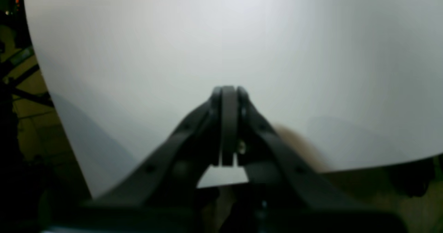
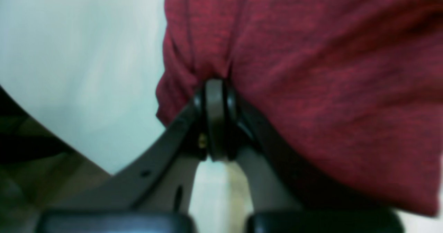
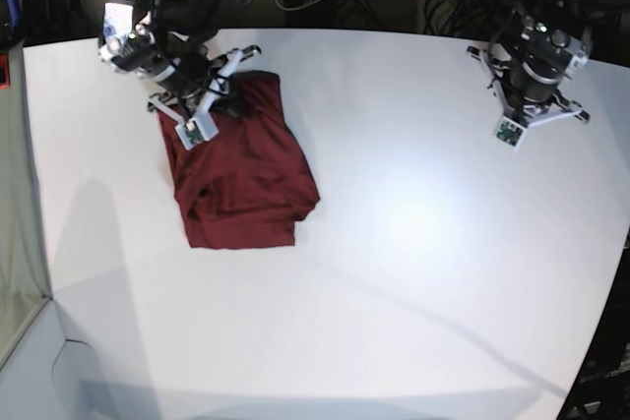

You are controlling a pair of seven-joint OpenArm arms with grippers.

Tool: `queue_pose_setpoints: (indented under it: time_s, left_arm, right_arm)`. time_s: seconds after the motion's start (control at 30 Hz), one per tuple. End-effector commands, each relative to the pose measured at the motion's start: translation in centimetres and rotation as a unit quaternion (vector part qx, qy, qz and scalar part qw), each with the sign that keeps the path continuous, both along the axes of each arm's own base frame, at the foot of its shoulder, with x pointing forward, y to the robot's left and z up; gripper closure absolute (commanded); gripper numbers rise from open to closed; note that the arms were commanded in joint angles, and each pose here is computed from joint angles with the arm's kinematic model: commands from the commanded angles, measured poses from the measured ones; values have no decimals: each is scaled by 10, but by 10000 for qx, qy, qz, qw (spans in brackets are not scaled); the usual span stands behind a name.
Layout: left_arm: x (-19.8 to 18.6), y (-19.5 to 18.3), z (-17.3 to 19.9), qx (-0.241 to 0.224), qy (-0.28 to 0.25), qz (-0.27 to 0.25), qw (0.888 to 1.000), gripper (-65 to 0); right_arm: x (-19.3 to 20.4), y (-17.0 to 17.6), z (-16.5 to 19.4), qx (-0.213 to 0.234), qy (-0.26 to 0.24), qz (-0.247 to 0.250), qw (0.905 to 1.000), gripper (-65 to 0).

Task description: Layout the t-shirt on the table in an organized manner, then fold the t-shirt properly

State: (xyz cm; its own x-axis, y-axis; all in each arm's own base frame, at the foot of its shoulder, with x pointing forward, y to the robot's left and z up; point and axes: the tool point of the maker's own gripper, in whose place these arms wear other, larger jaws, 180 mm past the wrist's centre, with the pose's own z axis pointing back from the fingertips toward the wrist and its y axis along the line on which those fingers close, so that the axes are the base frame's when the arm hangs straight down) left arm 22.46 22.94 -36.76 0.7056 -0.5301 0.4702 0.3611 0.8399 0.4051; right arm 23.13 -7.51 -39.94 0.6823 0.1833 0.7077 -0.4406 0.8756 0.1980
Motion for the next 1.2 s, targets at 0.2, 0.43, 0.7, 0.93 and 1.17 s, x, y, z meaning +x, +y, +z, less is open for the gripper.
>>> queue_pose_setpoints:
  time_s: [0.2, 0.43, 0.7, 0.93, 1.17]
  left_arm:
    - [-5, 0, 10, 59, -130, -65, 9999, -2]
    - [-46, -29, -17, -187, 600, -637, 9960, -2]
    - [-105, -70, -46, -875, 1255, -387, 9875, -2]
    - [-160, -103, -63, -1172, 1951, -670, 9715, -2]
    - [-198, -115, -116, -1700, 2571, -478, 9501, -1]
  right_arm:
    - [22, -31, 72, -347, -1137, -259, 9926, 0]
    - [-5, -81, 59, -743, -782, -873, 9903, 0]
    - [-64, -128, 34, -1163, -63, -1403, 9832, 0]
    - [-129, -180, 24, -1657, 623, -2060, 9624, 0]
    - [-172, -198, 0, -1633, 1199, -2399, 9494, 0]
